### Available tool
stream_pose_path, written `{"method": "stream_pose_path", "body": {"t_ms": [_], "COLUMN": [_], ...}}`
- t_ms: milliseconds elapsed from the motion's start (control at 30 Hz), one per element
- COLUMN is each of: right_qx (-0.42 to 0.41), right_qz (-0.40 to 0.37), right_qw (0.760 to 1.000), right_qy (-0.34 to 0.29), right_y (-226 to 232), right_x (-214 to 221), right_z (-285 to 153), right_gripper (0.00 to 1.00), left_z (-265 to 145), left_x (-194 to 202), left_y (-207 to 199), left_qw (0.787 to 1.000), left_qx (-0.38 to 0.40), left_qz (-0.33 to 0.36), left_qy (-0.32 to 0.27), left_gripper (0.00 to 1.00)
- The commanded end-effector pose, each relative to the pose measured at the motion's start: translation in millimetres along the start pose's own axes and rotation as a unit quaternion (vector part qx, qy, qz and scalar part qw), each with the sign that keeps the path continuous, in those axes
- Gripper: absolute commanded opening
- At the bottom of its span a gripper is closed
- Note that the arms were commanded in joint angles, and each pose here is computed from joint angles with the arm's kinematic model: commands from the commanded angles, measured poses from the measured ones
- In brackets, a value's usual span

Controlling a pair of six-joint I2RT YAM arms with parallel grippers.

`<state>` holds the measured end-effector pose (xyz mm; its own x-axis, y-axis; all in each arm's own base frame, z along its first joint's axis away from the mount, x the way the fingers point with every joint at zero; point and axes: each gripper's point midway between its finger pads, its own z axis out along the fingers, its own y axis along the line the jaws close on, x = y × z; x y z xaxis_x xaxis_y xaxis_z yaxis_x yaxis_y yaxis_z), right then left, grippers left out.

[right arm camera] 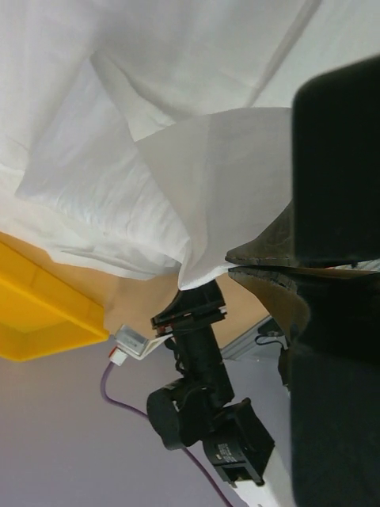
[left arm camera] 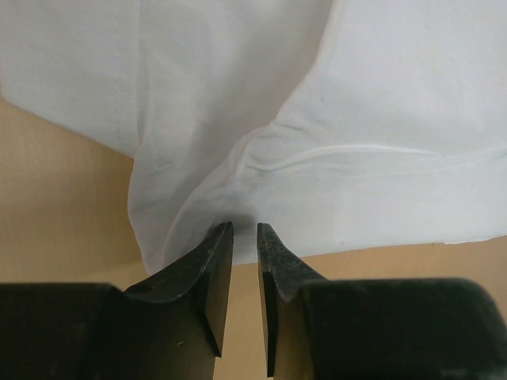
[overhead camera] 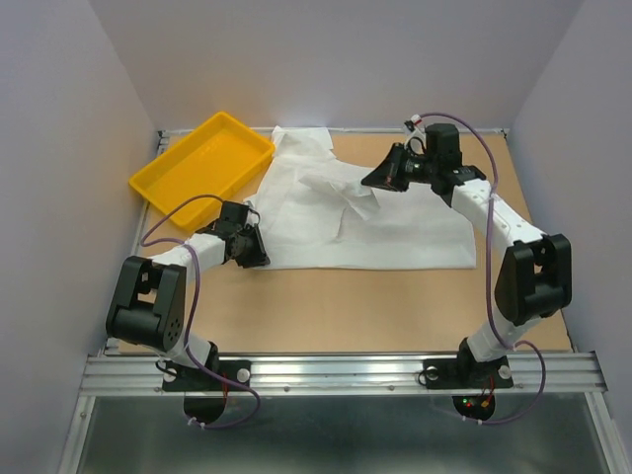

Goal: Fold and stack the long sleeve shirts
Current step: Fold the shirt

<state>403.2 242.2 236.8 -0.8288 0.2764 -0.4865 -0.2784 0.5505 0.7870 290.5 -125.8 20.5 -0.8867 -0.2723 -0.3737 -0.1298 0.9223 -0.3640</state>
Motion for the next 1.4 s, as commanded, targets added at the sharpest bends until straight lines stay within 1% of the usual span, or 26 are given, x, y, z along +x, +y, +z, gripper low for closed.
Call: {"method": "stream_pose_path", "body": {"t_ms": [0, 67, 133, 367, 433, 567, 700, 867, 967, 1000, 1067, 1167, 1233, 1367], "right_qx": [-0.023, -0.018, -0.005, 0.043, 0.054, 0.093, 0.109, 0.122, 0.145, 0.166, 0.182, 0.214, 0.252, 0.306], "right_qz": [0.03, 0.038, 0.059, 0.125, 0.145, 0.197, 0.23, 0.227, 0.225, 0.228, 0.235, 0.246, 0.243, 0.236], "right_qw": [0.999, 0.998, 0.997, 0.991, 0.988, 0.976, 0.967, 0.966, 0.964, 0.959, 0.955, 0.945, 0.936, 0.921], "right_qy": [0.037, 0.044, 0.051, 0.02, 0.021, 0.015, 0.021, 0.005, -0.002, -0.008, -0.003, -0.015, -0.029, -0.038], "right_y": [4, -3, -19, -65, -73, -108, -118, -113, -120, -131, -139, -159, -176, -201], "right_x": [31, 39, 50, 49, 52, 59, 66, 53, 48, 48, 52, 54, 50, 48], "right_z": [-26, -33, -43, -81, -86, -96, -97, -106, -115, -120, -126, -136, -141, -147], "right_gripper": [0.01, 0.01, 0.01, 0.01, 0.01, 0.01, 0.01, 0.03, 0.04, 0.05, 0.05, 0.05, 0.06, 0.07], "left_z": [4, 4, 4, 2, 2, 1, -1, -1, -2, -2, -3, -3, -3, -3], "left_x": [22, 22, 21, 20, 21, 20, 22, 21, 21, 22, 21, 19, 20, 20], "left_y": [25, 25, 25, 26, 26, 26, 28, 29, 30, 30, 30, 30, 30, 29], "left_qw": [0.998, 0.998, 0.998, 0.998, 0.998, 0.998, 0.998, 0.998, 0.998, 0.998, 0.998, 0.998, 0.998, 0.998], "left_qx": [-0.048, -0.048, -0.049, -0.052, -0.052, -0.052, -0.054, -0.056, -0.057, -0.058, -0.057, -0.057, -0.057, -0.055], "left_qz": [0.002, 0.001, 0.0, -0.001, -0.001, -0.002, -0.002, -0.003, -0.005, -0.005, -0.004, -0.004, -0.005, -0.006], "left_qy": [0.04, 0.041, 0.039, 0.034, 0.035, 0.033, 0.032, 0.028, 0.026, 0.027, 0.025, 0.022, 0.023, 0.022], "left_gripper": [0.32, 0.32, 0.32, 0.32, 0.32, 0.32, 0.32, 0.32, 0.32, 0.32, 0.32, 0.32, 0.32, 0.32]}}
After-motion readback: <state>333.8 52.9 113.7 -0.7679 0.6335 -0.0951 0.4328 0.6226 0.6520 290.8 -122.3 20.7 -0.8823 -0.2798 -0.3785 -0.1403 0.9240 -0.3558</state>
